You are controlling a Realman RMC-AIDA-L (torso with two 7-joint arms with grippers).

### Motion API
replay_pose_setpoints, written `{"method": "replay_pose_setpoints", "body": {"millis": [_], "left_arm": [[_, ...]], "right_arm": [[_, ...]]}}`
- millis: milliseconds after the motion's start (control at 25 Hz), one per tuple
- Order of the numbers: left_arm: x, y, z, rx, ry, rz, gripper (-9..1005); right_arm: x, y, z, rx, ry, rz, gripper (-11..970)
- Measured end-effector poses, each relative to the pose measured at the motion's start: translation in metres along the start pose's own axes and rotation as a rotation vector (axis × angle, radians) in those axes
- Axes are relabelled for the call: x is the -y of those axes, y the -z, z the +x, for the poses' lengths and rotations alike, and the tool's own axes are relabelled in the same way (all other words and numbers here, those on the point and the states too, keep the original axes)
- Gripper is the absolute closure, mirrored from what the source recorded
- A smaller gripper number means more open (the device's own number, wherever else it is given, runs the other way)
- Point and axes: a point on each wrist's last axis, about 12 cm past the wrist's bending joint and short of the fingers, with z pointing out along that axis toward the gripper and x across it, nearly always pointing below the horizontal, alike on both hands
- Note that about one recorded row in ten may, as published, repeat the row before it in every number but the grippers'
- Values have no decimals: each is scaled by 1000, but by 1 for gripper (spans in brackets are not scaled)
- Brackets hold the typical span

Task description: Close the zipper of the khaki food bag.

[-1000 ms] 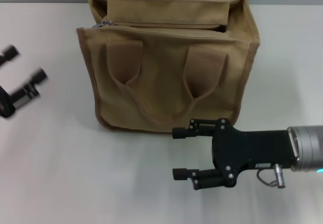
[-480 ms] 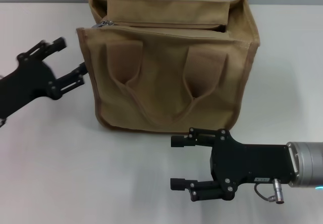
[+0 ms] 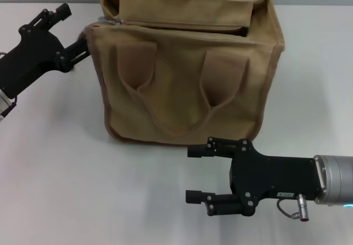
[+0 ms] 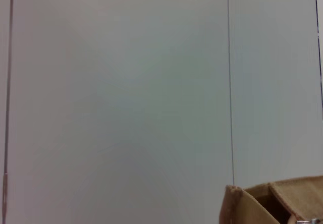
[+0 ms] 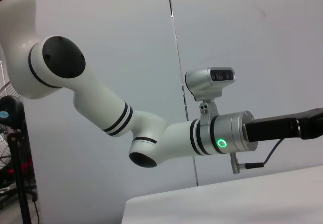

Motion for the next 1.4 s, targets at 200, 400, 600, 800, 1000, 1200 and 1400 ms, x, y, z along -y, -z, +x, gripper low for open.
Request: {"method": "replay_pose_setpoints", "body": {"millis": [200,400,600,800,1000,1200,1400], "left_arm": [[1,0,2,3,13,-8,200],[4,-1,4,2,22,1,203],[13,2,4,39,31,41,239],[17,1,4,52,40,59,411],[19,-3,4,60,48,68,654],[19,-5,3,65,49,65,849],[18,-8,0,94,64,53,909]], "right_arm": [[2,0,-1,11,0,20,201],[2,0,-1,13,-1,24,200],[2,0,0,14,-5,25,200],[1,0,0,15,-6,26,200],[-1,1,1,19,-12,30,200],[-3,3,2,40,-22,44,200],[-8,5,0,103,27,71,200]]}}
